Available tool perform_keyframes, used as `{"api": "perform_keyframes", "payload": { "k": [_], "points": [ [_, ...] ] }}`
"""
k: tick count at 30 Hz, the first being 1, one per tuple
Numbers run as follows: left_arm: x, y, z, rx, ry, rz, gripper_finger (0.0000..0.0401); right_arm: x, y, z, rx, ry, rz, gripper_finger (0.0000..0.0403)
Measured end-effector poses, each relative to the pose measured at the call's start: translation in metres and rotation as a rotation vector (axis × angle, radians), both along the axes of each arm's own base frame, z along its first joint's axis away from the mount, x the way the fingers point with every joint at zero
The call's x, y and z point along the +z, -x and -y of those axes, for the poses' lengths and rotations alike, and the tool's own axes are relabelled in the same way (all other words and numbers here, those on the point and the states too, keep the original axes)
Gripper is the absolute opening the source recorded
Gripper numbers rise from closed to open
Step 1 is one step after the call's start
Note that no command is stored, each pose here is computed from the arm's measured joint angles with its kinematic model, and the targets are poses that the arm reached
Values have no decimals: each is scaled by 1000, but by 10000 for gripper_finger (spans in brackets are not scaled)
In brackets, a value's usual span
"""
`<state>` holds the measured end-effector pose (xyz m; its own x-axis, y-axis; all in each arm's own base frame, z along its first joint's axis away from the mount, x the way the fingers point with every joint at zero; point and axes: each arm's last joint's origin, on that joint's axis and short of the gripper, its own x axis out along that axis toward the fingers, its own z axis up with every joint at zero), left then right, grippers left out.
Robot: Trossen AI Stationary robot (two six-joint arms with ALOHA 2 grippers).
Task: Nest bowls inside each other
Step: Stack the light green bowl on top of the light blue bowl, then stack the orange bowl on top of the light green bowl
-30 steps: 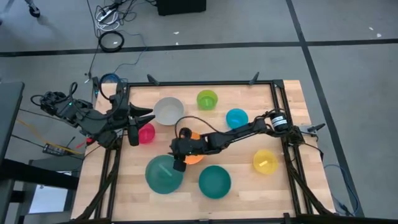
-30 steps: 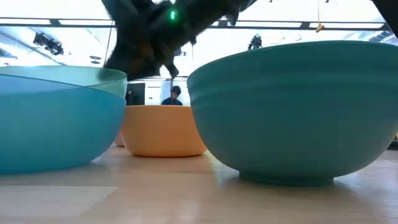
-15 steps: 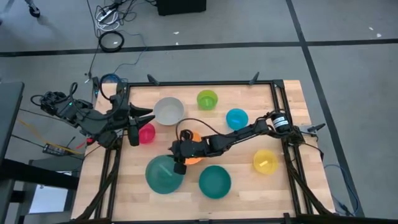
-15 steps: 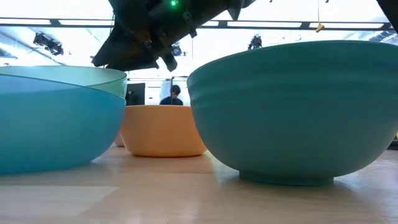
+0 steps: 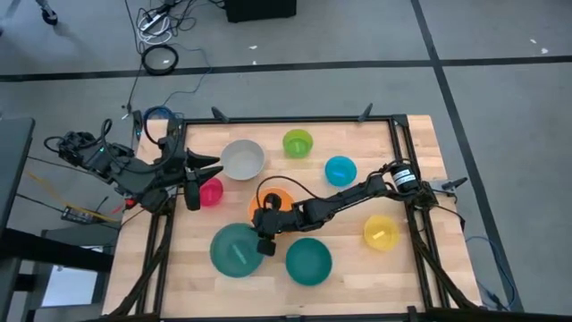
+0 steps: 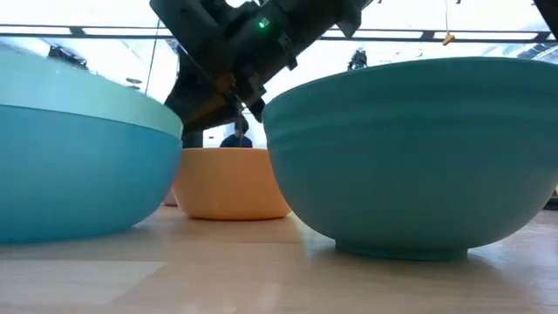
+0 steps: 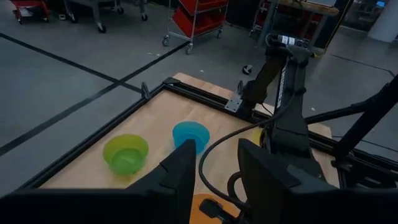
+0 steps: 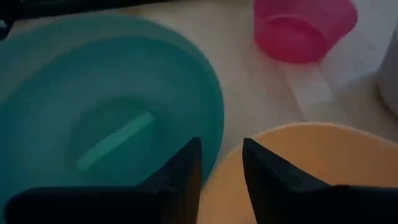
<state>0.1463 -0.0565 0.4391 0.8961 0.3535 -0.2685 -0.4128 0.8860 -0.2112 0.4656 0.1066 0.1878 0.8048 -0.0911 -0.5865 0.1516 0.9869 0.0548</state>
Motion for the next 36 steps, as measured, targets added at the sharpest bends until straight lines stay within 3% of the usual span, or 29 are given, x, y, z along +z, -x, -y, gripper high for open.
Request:
{"api": "perform_keyframes", "payload": {
  "k": [6, 11, 15, 22, 27, 36],
  "points": [
    [0, 0, 0, -9, 8, -2, 129, 43, 1, 1, 19, 71, 104, 102],
    [-8, 3, 0, -33, 60, -72, 129, 63, 18, 10, 17, 159, 23, 102],
    [-26, 8, -2, 11, 101, -231, 129, 56, 31, 21, 69, 105, -173, 107],
    [-47, -3, 10, 21, 126, -421, 129, 40, 52, 20, 307, -76, -458, 131],
    [-54, -14, 19, 26, 106, -455, 129, 39, 54, 11, 354, -63, -468, 153],
    [-62, -25, 25, 47, 72, -487, 129, 41, 48, 12, 300, 3, -399, 160]
  ]
}}
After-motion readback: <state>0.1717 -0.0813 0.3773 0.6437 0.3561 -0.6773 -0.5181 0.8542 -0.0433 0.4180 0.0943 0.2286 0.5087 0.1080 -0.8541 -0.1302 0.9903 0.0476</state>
